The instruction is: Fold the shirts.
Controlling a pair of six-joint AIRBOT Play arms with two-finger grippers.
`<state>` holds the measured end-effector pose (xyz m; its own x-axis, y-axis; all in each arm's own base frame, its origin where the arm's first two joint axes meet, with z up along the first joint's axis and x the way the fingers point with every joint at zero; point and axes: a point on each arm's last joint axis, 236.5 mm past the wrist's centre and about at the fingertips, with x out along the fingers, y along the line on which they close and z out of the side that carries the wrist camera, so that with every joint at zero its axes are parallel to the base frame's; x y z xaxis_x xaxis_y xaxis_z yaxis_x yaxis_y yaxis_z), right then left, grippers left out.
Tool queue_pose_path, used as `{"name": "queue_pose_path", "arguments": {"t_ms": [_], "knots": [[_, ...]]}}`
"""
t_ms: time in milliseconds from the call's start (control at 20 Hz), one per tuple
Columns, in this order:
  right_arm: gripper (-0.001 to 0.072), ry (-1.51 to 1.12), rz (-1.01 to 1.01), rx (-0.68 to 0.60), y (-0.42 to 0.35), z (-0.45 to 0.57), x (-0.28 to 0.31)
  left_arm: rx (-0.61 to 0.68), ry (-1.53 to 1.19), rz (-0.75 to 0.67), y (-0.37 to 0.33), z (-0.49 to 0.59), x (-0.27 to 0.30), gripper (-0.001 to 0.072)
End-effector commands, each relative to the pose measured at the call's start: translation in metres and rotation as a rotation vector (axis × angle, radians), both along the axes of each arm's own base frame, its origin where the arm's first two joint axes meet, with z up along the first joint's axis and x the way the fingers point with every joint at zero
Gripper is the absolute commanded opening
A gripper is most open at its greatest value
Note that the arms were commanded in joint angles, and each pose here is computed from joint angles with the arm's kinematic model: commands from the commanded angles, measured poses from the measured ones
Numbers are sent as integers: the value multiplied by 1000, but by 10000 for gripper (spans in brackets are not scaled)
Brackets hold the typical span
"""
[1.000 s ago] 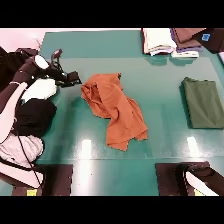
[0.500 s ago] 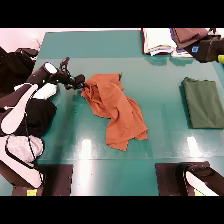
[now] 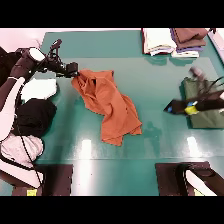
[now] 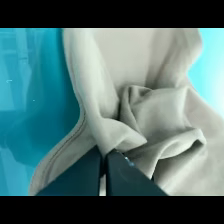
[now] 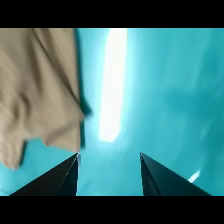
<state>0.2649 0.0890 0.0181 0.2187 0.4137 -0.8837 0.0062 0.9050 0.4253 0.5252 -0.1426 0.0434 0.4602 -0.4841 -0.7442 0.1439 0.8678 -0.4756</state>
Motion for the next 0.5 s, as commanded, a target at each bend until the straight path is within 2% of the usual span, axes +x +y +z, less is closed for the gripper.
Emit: {"name": "queue_pose_path", "arguments": {"t_ms": [0,150,450], "knots": [[437,139,-27,168,39,-72,-25,18,0,-16,2,4,-4,24],[437,153,14,240,77,-86,-15,19,7,-20,2,3,-5,23],[426,176,159,211,123,-98,10,19,7,-21,2,3,-6,23]]}}
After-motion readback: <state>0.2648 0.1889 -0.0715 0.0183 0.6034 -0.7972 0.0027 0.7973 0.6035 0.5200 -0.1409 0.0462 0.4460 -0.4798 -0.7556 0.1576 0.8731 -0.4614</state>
